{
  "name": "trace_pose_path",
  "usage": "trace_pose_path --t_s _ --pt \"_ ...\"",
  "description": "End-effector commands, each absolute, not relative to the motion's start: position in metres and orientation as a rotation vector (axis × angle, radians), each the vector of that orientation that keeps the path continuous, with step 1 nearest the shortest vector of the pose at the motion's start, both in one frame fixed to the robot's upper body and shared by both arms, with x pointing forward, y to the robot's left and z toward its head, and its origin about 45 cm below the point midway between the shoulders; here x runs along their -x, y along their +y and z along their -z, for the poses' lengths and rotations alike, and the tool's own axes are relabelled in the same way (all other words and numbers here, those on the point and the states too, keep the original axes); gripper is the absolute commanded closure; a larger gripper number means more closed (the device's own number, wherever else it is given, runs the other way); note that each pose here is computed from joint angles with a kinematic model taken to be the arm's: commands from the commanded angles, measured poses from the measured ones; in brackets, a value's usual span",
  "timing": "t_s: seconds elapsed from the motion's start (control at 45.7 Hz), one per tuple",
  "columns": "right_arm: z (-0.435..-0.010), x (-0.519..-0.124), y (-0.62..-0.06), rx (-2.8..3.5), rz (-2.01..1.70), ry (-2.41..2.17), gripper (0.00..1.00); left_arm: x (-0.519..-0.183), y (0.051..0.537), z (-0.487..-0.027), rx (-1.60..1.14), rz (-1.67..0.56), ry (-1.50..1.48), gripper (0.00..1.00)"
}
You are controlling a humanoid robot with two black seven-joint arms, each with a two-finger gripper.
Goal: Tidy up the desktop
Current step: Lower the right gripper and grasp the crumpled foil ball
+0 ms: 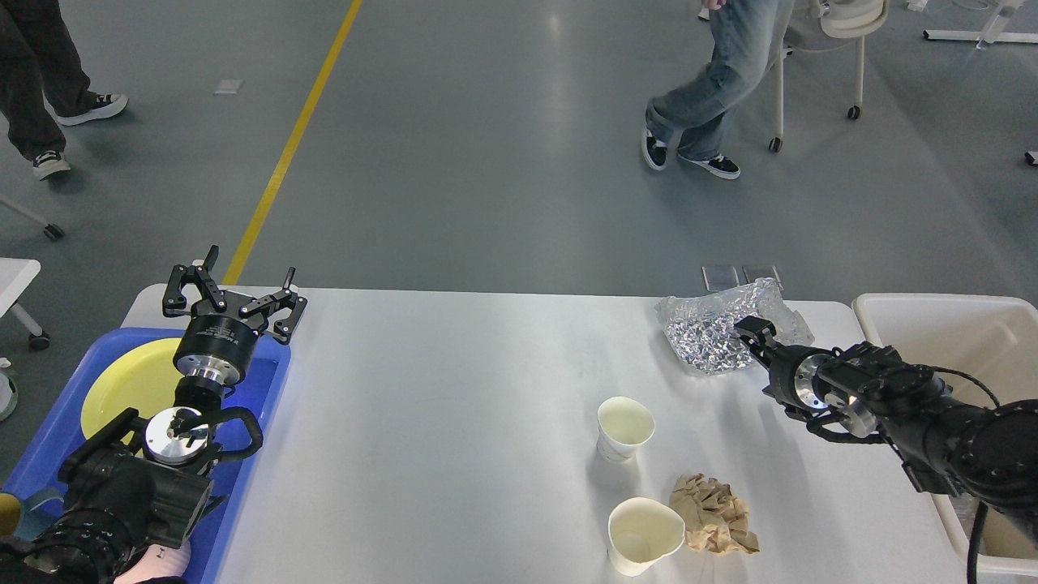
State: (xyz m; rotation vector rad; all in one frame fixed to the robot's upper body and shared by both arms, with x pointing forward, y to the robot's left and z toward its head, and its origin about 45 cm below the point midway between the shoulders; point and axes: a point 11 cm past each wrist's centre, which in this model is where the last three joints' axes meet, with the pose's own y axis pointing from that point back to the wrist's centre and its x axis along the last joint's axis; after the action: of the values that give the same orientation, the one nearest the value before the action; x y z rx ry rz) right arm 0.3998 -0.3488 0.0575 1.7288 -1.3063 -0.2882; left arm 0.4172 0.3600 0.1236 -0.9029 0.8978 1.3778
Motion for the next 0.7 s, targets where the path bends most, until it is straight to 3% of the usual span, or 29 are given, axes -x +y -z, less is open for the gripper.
trace_pose_path --t_s 0.0,0.219,0.328,0.438,0.678 --pt "-0.056 -0.403 -0.343 -1.746 0.348 -1.408 0.00 -0.417 0.361 -0.124 0.901 -1.379 0.896 0.00" --pt "-0.050 -0.397 -0.347 -1.722 0.360 -1.435 0.05 -0.417 0.361 -0.124 0.903 -1.379 0.897 0.00" --pt "-0.048 -0.395 -0.349 -1.706 0.356 -1.444 0.27 -0.417 0.361 -0.124 0.903 -1.379 0.897 0.00" --pt "-0.046 -0.394 -0.348 -1.707 0.361 -1.447 0.40 -0.417 0.361 -0.124 0.903 -1.379 0.897 0.00" --pt "-0.043 -0.394 -0.335 -1.731 0.369 -1.439 0.55 -0.417 0.360 -0.124 0.903 -1.378 0.898 0.00"
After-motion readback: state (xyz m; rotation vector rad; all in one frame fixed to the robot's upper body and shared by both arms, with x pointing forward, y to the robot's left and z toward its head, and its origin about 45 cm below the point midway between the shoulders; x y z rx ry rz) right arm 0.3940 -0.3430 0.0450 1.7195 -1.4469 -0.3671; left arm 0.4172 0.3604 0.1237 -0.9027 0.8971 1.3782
